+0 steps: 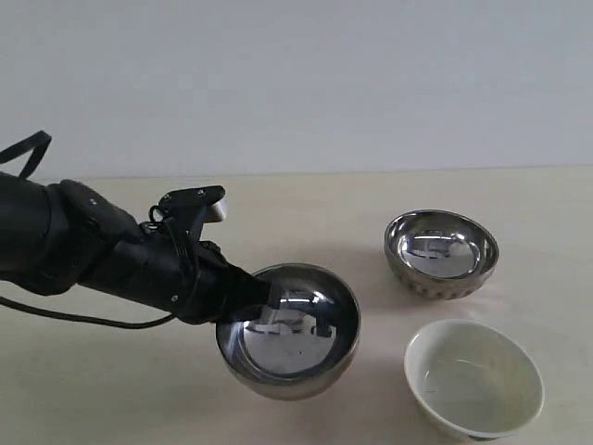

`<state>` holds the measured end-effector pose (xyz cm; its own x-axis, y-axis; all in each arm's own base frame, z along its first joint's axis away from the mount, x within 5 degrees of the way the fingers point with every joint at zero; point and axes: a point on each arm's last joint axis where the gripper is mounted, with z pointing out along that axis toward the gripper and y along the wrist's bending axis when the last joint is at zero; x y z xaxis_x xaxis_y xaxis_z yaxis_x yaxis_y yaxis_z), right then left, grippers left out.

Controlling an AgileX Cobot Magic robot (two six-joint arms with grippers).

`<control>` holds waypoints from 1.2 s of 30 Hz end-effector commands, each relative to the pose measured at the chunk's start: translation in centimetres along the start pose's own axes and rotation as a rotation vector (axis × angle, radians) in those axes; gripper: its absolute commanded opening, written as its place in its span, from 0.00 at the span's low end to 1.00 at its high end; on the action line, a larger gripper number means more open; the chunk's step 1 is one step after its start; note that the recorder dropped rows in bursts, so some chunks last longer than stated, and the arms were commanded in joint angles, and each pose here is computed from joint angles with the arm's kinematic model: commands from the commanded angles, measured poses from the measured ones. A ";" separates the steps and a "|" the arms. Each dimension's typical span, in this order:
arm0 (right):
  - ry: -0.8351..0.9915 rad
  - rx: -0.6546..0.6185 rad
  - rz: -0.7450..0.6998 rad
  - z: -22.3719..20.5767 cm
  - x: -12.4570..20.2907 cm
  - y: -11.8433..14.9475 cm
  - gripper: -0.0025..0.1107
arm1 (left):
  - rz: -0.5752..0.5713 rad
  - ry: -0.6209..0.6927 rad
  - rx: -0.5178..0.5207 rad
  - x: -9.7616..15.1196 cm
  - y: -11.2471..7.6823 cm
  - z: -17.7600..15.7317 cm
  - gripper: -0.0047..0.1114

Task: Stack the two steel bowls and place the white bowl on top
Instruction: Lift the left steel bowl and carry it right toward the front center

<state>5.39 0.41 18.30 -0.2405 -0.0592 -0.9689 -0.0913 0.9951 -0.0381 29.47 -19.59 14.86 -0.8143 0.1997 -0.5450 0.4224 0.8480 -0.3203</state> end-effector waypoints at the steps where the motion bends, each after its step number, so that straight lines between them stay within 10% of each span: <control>1: -0.013 0.004 -0.002 0.0 -0.1 0.0 0.02 | 0.000 0.007 -0.021 1.0 -0.2 -0.1 0.07; 36: -0.013 0.004 -0.002 0.0 -0.1 0.0 0.02 | -0.005 0.038 -0.020 1.9 0.0 0.1 0.07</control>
<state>5.39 0.41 18.30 -0.2405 -0.0592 -0.9689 -0.0913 0.9951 -0.0381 28.26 -19.08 13.51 -0.8279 0.2153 -0.5179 0.4071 0.8658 -0.2909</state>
